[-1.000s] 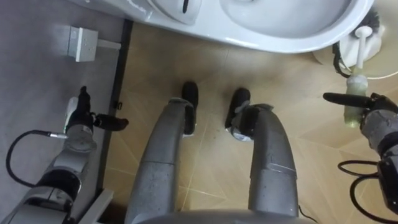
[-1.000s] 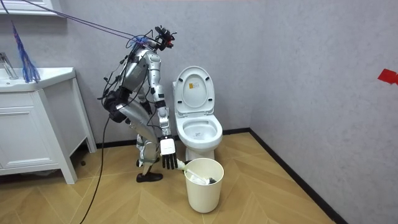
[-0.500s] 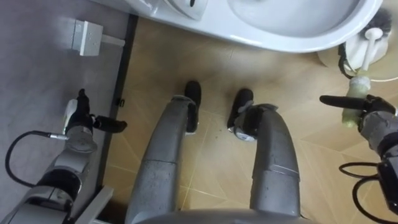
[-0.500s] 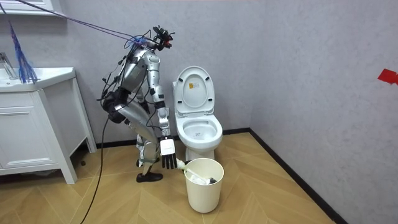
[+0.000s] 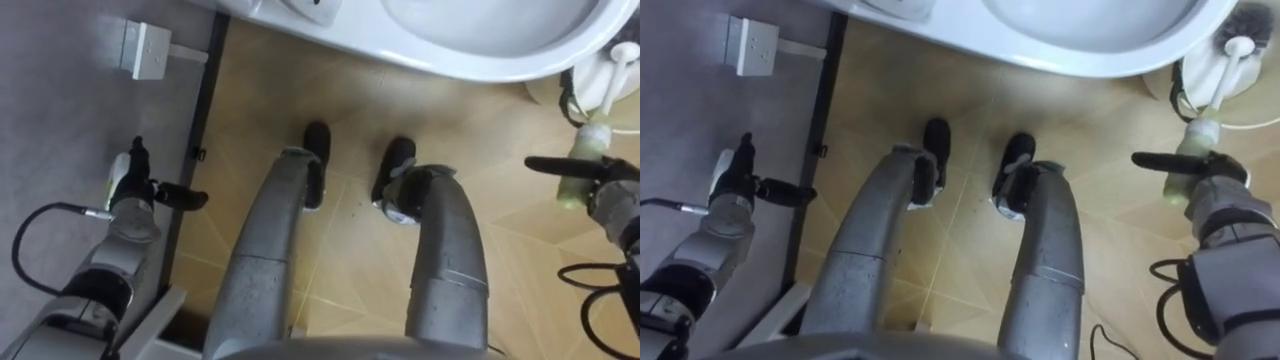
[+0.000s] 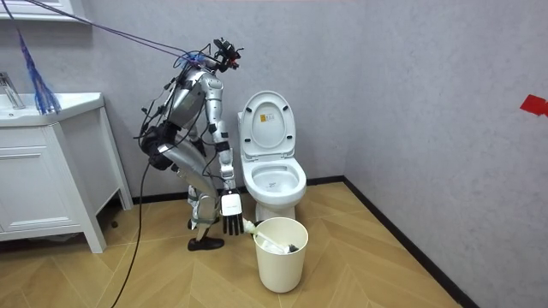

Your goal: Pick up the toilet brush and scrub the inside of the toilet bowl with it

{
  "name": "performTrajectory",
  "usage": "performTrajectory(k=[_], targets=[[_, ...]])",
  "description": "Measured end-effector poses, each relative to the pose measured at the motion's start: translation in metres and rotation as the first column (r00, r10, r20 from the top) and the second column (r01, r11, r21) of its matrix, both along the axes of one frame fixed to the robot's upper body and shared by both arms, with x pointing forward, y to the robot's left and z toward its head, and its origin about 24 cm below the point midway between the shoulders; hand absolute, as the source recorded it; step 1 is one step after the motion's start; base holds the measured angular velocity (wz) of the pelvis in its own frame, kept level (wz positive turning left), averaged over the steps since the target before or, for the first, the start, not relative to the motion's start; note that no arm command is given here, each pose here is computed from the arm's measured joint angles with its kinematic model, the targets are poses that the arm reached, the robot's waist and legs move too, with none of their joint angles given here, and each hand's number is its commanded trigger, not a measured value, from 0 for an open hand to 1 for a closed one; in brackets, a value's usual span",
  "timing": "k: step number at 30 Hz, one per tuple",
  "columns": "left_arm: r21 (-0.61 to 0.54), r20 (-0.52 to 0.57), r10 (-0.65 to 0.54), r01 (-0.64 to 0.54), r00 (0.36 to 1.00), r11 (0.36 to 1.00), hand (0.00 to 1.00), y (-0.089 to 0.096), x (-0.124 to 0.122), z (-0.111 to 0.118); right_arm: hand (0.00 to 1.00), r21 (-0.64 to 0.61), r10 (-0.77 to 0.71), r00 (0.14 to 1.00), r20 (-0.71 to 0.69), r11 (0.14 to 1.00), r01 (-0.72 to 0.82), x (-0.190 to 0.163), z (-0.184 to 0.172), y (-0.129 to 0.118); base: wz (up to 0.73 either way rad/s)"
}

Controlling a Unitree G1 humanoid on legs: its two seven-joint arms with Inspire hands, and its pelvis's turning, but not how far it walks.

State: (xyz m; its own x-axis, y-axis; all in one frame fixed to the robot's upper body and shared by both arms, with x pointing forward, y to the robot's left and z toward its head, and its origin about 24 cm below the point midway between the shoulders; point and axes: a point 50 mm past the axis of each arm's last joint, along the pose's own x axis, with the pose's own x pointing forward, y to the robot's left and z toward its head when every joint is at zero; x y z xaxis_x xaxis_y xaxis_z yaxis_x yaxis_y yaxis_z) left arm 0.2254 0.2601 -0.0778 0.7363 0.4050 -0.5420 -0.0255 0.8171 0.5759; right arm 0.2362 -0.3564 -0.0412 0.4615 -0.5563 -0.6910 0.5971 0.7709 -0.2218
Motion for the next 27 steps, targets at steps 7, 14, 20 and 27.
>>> performTrajectory(k=[7,14,20,27], targets=[[0.000,-0.002,0.000,0.000,1.000,1.000,0.00,0.000,0.000,0.000,1.00,0.052,-0.036,0.998,0.046,0.998,0.034,0.004,0.002,0.002,0.00],[0.002,0.010,0.011,-0.011,1.000,1.000,0.00,0.000,-0.001,0.000,1.00,0.135,-0.118,0.989,0.084,0.985,0.106,0.002,-0.001,0.003,0.00],[0.011,0.025,0.019,-0.019,1.000,1.000,0.00,-0.002,-0.010,-0.002,1.00,0.236,-0.231,0.963,0.139,0.952,0.194,0.003,-0.003,0.008,0.02],[0.012,0.002,0.039,-0.039,0.999,0.999,0.00,-0.001,-0.028,-0.011,1.00,0.384,-0.358,0.927,0.113,0.876,0.292,-0.013,-0.026,0.024,-0.02]])
